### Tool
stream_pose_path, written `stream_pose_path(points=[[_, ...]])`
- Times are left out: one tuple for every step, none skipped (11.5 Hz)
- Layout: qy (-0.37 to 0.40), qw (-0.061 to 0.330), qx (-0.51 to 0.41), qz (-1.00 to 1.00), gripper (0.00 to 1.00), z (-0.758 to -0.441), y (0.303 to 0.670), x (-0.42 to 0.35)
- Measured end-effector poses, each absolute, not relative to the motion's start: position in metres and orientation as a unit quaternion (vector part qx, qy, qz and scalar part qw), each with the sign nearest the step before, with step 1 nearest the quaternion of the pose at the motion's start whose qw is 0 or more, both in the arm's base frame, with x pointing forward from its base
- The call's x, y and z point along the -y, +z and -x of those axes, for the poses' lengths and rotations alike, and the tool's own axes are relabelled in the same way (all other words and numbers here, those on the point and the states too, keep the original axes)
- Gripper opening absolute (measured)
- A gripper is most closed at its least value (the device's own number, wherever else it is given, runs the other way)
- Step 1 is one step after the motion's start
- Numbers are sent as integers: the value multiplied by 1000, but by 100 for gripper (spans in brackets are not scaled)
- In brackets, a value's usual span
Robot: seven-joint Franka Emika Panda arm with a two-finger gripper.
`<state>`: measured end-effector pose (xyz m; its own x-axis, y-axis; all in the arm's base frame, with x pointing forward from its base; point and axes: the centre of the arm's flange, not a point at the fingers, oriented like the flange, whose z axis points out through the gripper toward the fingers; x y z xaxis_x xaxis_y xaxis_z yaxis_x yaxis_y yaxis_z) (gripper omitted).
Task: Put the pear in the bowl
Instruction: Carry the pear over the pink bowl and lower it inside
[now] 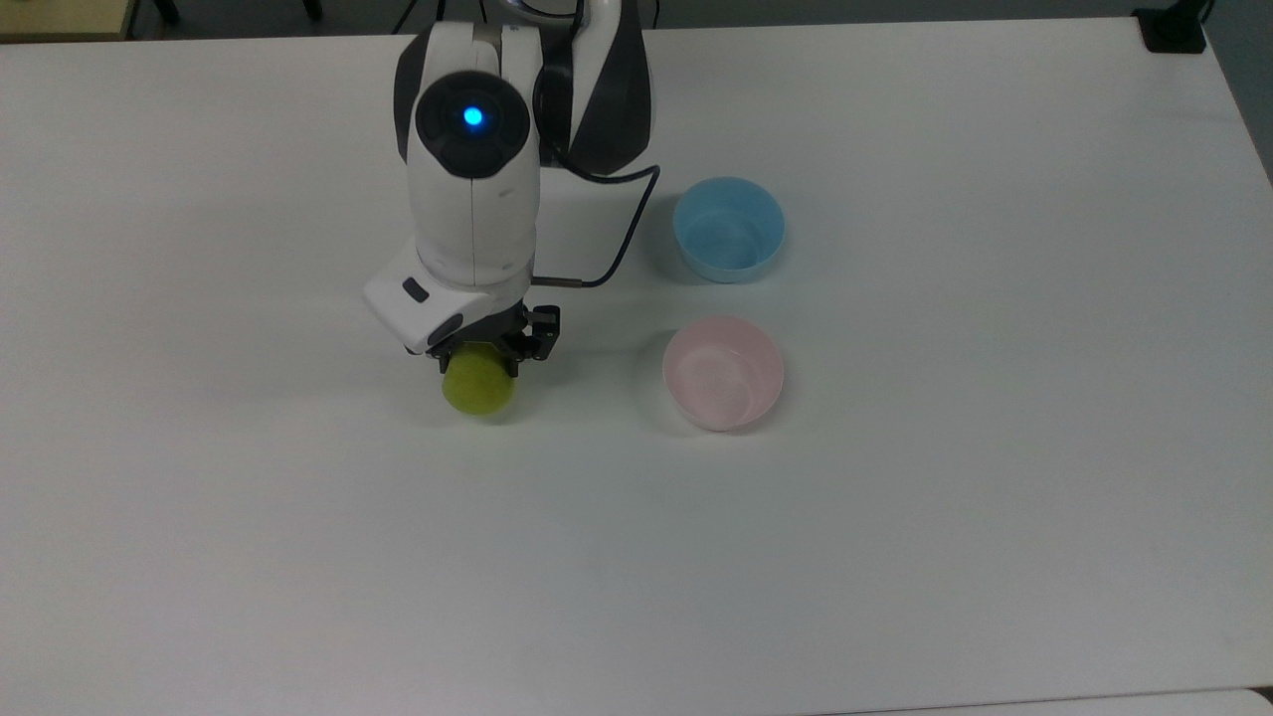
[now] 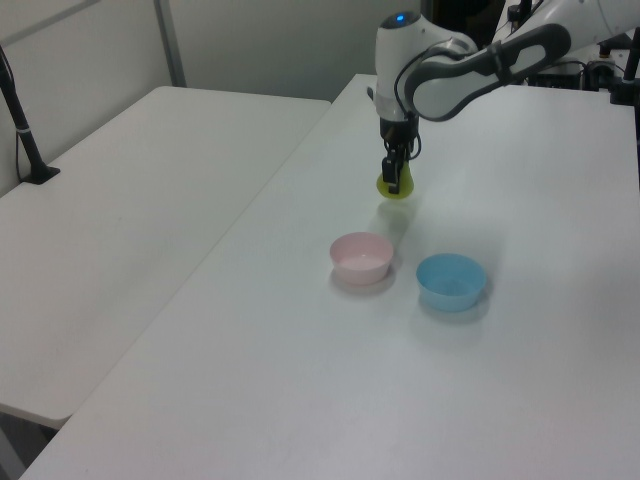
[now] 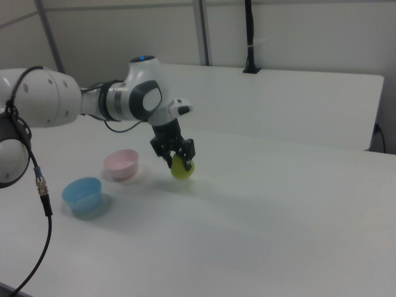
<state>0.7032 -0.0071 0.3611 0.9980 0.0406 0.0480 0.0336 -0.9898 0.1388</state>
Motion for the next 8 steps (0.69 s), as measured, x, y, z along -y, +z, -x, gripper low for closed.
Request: stream_pose_path(points=[[41,68,-19,-997,64,-703,381,4],[57,64,-15,-996,64,-702,403,-1],[72,57,-12,-996,64,-701,422,-12],[85,46,-11,-995,64,-700,438,-31],[94,35,-13,-995,64,-698,447,-59],[100,28,-20,-994,64,-696,452,-93],[101,23,-27,-994,64,-691,452,-128],[99,20,-34,-994,64,-684,448,-159]])
